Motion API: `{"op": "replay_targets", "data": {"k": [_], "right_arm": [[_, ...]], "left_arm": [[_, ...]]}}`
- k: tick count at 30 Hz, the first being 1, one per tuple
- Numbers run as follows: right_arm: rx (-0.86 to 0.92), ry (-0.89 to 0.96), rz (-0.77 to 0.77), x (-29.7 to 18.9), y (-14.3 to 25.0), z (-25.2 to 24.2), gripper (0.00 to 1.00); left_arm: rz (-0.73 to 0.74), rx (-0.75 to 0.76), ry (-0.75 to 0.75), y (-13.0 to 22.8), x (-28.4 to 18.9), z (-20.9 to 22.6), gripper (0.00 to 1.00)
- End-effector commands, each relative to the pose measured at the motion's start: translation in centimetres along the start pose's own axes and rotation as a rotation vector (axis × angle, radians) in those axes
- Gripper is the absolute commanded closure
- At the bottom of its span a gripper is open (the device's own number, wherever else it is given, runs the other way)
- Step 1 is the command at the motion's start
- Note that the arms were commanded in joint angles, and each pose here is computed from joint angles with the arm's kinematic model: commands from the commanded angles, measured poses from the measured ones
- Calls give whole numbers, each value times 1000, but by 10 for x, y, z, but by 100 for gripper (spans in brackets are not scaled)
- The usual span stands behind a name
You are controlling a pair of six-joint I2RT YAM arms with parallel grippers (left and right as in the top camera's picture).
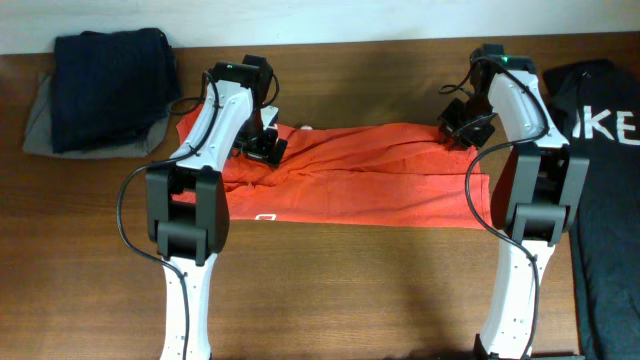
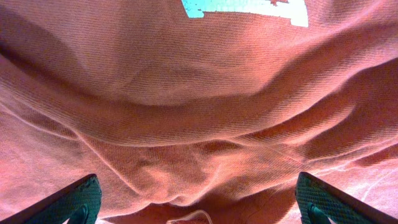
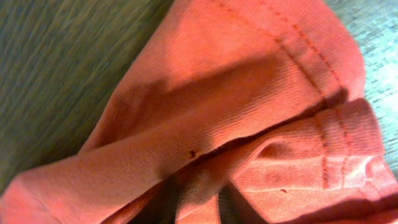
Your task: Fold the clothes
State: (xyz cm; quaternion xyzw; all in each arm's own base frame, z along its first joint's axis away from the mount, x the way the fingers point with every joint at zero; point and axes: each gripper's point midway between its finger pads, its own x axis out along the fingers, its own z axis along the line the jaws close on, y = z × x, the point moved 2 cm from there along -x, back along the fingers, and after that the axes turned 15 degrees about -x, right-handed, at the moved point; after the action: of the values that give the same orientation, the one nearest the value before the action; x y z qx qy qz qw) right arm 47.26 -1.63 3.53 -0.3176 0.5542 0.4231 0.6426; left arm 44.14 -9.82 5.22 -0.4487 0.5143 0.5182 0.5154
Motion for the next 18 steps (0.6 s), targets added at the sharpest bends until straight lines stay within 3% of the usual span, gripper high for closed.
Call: {"op": "replay_targets", "data": {"k": [1, 2, 8, 12, 18], "right_arm": [[15, 41, 10, 9, 2, -6, 91], [16, 44, 9, 9, 2, -6, 96], [29, 113, 25, -1, 6, -19, 96], [30, 224, 23, -28, 13, -34, 96], [-1, 233, 32, -63, 30, -34, 96]], "left_arm": [[-53, -10, 25, -4, -20, -3, 1], [-53, -10, 25, -4, -20, -3, 1], [-53, -10, 24, -4, -20, -3, 1], [-54, -10, 24, -5, -21, -3, 1], [-60, -10, 26, -6, -21, -3, 1]]}}
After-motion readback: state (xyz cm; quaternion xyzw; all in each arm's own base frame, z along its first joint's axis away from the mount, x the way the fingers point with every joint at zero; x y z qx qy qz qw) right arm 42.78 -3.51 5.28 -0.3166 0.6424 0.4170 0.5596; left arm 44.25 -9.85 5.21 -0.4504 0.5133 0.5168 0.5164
